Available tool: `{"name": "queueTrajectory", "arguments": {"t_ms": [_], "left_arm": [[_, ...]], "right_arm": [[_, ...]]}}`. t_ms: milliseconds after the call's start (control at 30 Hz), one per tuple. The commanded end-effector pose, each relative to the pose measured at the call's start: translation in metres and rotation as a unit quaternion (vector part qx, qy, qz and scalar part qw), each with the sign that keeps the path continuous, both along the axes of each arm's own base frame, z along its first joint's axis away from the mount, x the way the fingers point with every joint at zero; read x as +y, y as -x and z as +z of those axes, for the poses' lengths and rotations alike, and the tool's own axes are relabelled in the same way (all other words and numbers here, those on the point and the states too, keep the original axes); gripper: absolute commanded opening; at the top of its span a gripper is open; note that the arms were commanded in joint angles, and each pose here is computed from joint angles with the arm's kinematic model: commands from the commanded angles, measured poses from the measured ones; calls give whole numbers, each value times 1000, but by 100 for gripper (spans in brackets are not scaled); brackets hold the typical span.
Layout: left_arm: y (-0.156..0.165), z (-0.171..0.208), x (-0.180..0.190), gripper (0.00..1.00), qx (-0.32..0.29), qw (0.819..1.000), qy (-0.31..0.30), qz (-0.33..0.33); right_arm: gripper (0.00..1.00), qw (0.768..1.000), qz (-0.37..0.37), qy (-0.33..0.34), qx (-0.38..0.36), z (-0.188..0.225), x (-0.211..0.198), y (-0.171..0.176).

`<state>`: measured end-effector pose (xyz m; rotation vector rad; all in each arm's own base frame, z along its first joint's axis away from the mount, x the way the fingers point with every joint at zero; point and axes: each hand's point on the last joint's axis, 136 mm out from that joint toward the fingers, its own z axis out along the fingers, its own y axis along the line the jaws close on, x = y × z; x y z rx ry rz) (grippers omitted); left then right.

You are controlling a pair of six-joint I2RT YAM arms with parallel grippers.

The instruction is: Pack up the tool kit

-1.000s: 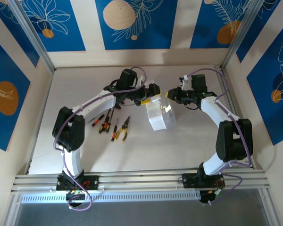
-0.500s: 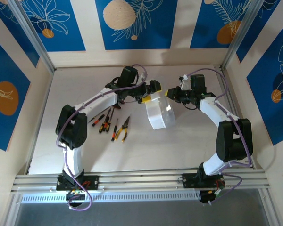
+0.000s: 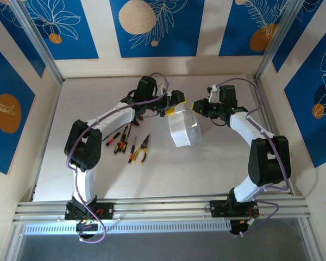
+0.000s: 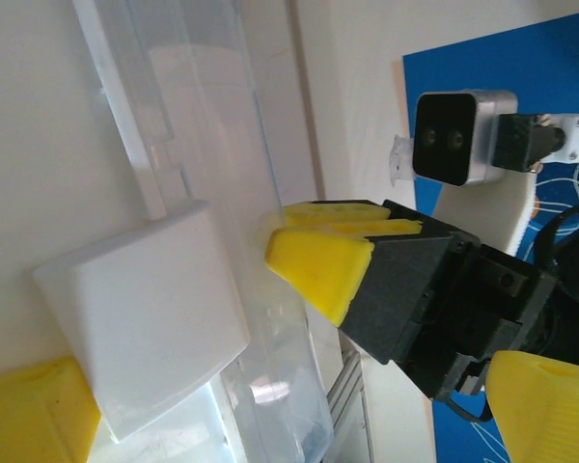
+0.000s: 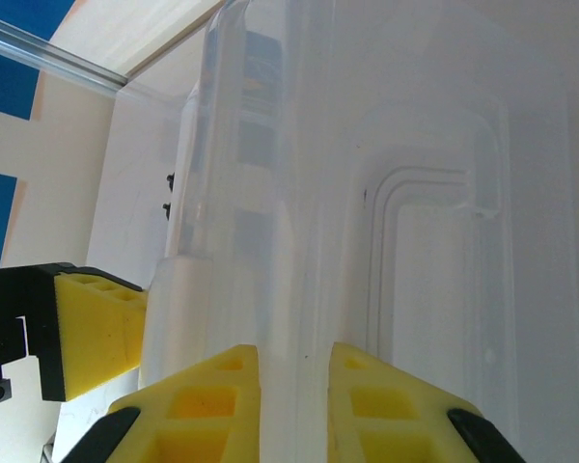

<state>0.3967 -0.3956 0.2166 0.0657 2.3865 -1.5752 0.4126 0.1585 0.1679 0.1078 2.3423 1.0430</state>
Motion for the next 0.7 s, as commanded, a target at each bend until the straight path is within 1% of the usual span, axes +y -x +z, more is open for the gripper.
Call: {"name": "queueTrajectory", "arguments": {"t_ms": [0, 133, 333, 467, 667], "left_arm": [[28, 1, -43, 100, -51, 993, 67, -83], [30, -3, -42, 100, -51, 993, 67, -83], [29, -22, -33, 100, -35, 995, 54, -71], [27, -45, -14, 100, -17, 998, 43, -53], [23, -77, 17, 100, 2, 999, 29, -24]], "right_arm": [[4, 983, 115, -36, 136, -50, 56, 67], [4, 983, 112, -36, 138, -51, 56, 66], [4, 985, 105, -31, 135, -47, 51, 63], [4, 987, 103, -24, 120, -33, 48, 60], [4, 988, 121, -12, 92, -1, 58, 53]]}}
